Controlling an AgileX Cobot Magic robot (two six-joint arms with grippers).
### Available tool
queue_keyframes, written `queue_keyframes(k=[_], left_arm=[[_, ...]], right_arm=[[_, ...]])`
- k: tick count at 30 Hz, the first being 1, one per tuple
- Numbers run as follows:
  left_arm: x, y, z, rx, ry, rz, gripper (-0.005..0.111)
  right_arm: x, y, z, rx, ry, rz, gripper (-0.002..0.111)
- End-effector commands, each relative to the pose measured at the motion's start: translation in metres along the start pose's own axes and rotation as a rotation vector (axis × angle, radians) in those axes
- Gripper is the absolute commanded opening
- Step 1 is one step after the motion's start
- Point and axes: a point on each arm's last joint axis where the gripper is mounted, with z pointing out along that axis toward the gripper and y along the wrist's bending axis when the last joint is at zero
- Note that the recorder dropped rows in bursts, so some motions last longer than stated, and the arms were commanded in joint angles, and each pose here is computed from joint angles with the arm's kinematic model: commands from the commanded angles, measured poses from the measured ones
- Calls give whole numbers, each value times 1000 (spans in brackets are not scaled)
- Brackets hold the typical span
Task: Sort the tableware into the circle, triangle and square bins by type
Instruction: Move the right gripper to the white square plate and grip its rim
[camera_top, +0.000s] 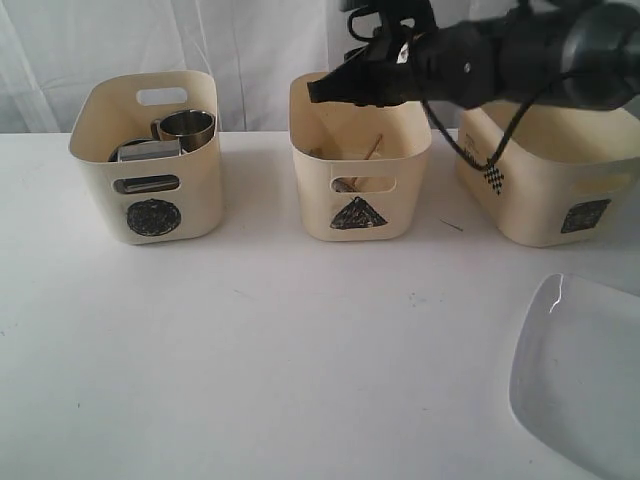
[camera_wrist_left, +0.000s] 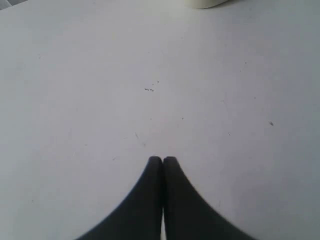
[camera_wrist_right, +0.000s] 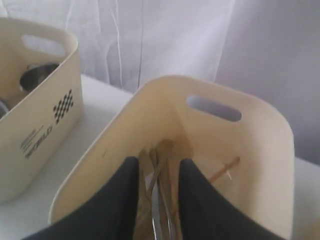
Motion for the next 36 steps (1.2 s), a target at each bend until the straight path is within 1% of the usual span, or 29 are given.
queue_keyframes(k=[1, 3, 4, 5, 7, 8, 10, 11, 13, 14, 16, 17, 18, 19, 20, 21, 22, 23, 24, 25, 26, 27, 30, 32, 36], left_arm=[[4, -2, 1, 11, 18, -8, 0], [4, -2, 1, 11, 18, -8, 0], [4, -2, 1, 11, 18, -8, 0], [4, -2, 1, 11, 18, -8, 0], [4, -2, 1, 11, 18, -8, 0], [4, -2, 1, 11, 18, -8, 0], [4, -2, 1, 11, 18, -8, 0], [4, -2, 1, 11, 18, -8, 0], [4, -2, 1, 11, 18, -8, 0], [4, -2, 1, 11, 18, -8, 0], [4, -2, 1, 11, 18, -8, 0], [4, -2, 1, 11, 18, -8, 0], [4, -2, 1, 11, 18, -8, 0], [4, -2, 1, 11, 18, -8, 0], [4, -2, 1, 11, 18, -8, 0], [4, -2, 1, 11, 18, -8, 0], [4, -2, 1, 11, 18, -8, 0], [4, -2, 1, 11, 18, -8, 0], [4, -2, 1, 11, 18, -8, 0], [4, -2, 1, 11, 18, -8, 0], [4, -2, 1, 11, 18, -8, 0], [4, -2, 1, 11, 18, -8, 0], [4, -2, 1, 11, 18, -8, 0], [4, -2, 1, 11, 18, -8, 0], [4, -2, 1, 11, 18, -8, 0]], right_arm=[[-11, -10, -59, 10, 285, -58, 16], [-7, -23, -80, 50, 418, -83, 6], [-3, -33, -90, 73, 482, -67, 2], [3, -47, -100, 104, 545, -35, 0], [19, -86, -120, 203, 646, 112, 0], [29, -108, -131, 263, 687, 218, 0], [50, -144, -151, 329, 749, 423, 0], [62, -161, -162, 315, 776, 506, 0], [81, -183, -182, 216, 795, 599, 0], [88, -189, -187, 160, 772, 627, 0], [105, -203, -201, 110, 734, 695, 0], [118, -208, -213, 45, 757, 663, 0], [123, -210, -217, 36, 775, 626, 0], [135, -219, -224, 71, 807, 557, 0], [141, -225, -226, 109, 813, 530, 0], [149, -233, -226, 125, 830, 429, 5], [154, -235, -225, 111, 855, 371, 11], [165, -239, -221, 59, 907, 265, 28], [171, -242, -217, 30, 921, 233, 38], [182, -248, -208, 4, 928, 185, 55], [190, -254, -201, 23, 919, 164, 63], [195, -262, -194, 69, 898, 141, 67], [207, -276, -182, 161, 857, 106, 68], [219, -276, -177, 135, 888, 118, 68], [252, -265, -169, 36, 974, 184, 67]])
